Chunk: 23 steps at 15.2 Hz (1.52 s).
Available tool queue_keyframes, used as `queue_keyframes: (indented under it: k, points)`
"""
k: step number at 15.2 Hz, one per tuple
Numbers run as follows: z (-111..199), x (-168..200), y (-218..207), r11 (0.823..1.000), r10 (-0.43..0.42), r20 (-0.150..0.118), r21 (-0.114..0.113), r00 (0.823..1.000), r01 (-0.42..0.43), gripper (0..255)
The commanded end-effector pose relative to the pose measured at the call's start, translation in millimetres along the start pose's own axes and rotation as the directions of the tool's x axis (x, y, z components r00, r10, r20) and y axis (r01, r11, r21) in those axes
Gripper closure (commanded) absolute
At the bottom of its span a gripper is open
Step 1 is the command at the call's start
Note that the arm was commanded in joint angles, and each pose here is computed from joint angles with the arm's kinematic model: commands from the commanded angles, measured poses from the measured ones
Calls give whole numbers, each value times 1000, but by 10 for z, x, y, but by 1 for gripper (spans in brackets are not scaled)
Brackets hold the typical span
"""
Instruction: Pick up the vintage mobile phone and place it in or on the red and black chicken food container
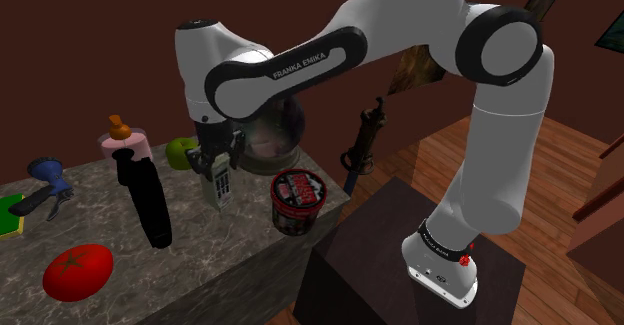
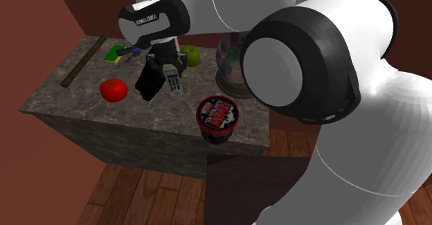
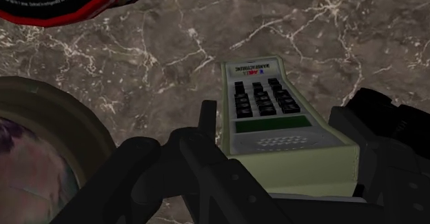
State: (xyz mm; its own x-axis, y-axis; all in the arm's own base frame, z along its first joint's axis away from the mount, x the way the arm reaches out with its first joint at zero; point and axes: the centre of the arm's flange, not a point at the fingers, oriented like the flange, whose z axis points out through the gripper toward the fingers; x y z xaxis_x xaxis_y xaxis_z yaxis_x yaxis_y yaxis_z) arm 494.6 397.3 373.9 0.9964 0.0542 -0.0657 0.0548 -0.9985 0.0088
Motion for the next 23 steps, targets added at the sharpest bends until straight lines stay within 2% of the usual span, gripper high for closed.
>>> queue_keyframes:
  k: [1,23]
  points:
    - [-109,-10,-1,1000,0,0,0,1000,0,255]
    - [-1257,-86,9,1000,0,0,0,1000,0,255]
